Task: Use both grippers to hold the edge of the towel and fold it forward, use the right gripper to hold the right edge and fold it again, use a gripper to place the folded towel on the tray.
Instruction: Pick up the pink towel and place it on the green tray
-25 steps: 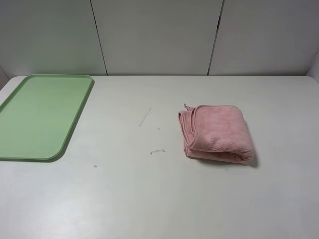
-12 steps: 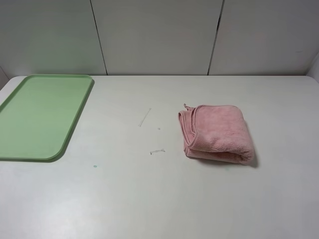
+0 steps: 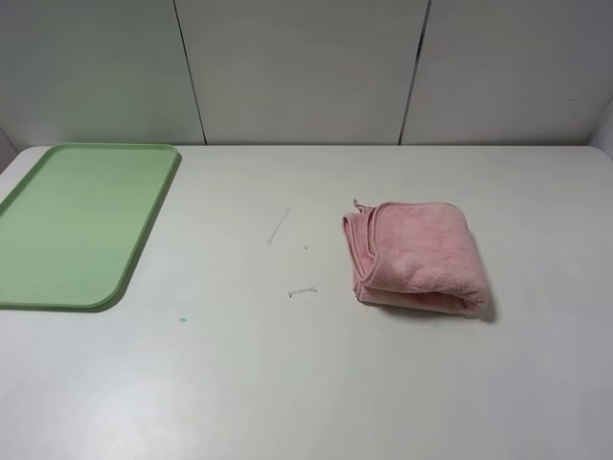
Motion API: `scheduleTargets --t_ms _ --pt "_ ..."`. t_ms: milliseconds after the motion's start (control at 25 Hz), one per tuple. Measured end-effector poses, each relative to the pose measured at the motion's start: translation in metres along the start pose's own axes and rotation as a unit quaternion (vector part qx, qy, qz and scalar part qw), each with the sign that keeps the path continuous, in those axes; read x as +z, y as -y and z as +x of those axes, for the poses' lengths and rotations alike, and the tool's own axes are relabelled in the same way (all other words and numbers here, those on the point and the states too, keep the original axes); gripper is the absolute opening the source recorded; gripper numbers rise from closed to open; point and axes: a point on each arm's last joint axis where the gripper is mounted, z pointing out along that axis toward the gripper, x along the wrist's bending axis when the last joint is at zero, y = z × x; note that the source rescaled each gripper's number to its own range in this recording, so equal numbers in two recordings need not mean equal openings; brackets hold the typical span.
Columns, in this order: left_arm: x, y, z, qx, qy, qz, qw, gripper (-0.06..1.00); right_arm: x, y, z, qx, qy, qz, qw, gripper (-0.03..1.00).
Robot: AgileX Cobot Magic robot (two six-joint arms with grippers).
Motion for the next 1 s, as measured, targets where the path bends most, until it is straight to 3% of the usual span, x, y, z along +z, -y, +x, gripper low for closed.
scheduleTargets --t_ms 200,400,640,800,1000 --pt "0.018 -0.036 -0.005 0.02 0.013 0.075 0.997 1.0 0.0 0.0 0.0 0.0 0.0 0.0 1.0 1.0" --pt "0.055 -0.071 -0.012 0.043 0.042 0.155 0.986 1.0 0.0 0.0 0.0 0.0 0.0 0.0 1.0 1.0" --pt "0.108 -0.104 -0.025 0.057 0.077 0.199 0.975 1.0 0.0 0.0 0.0 0.0 0.0 0.0 1.0 1.0" --pt "0.146 -0.115 -0.048 0.087 0.11 0.225 0.964 1.0 0.0 0.0 0.0 0.0 0.0 0.0 1.0 1.0" --pt "0.192 -0.117 -0.094 0.115 0.149 0.252 0.949 1.0 0.0 0.0 0.0 0.0 0.0 0.0 1.0 1.0"
